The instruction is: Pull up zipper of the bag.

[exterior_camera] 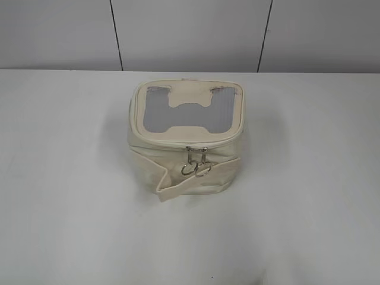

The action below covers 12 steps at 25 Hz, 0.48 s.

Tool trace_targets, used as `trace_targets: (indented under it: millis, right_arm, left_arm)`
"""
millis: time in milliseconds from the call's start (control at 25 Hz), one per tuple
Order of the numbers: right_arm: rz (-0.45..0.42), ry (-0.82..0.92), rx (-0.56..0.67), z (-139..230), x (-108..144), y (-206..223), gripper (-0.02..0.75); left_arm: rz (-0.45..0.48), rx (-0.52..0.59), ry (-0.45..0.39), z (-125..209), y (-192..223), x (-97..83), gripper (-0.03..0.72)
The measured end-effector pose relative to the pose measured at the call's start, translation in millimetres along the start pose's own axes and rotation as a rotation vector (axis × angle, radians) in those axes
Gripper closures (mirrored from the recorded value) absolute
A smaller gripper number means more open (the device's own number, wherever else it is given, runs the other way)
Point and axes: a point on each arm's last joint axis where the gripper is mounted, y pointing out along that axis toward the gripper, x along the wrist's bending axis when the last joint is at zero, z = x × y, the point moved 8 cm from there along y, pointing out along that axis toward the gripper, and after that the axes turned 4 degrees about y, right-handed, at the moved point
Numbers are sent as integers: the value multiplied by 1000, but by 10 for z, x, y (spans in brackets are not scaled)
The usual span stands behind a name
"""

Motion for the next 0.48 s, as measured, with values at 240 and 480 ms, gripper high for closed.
trace_targets:
  millis: [240, 480]
  right_arm:
    - [74, -47, -177, 186, -83, -254, 231]
    - [81, -72, -98, 452, -151, 33, 232]
  left_arm:
    - [-23, 45, -23, 401, 135, -8, 252]
    - [-55, 19, -23, 385, 267, 53, 319]
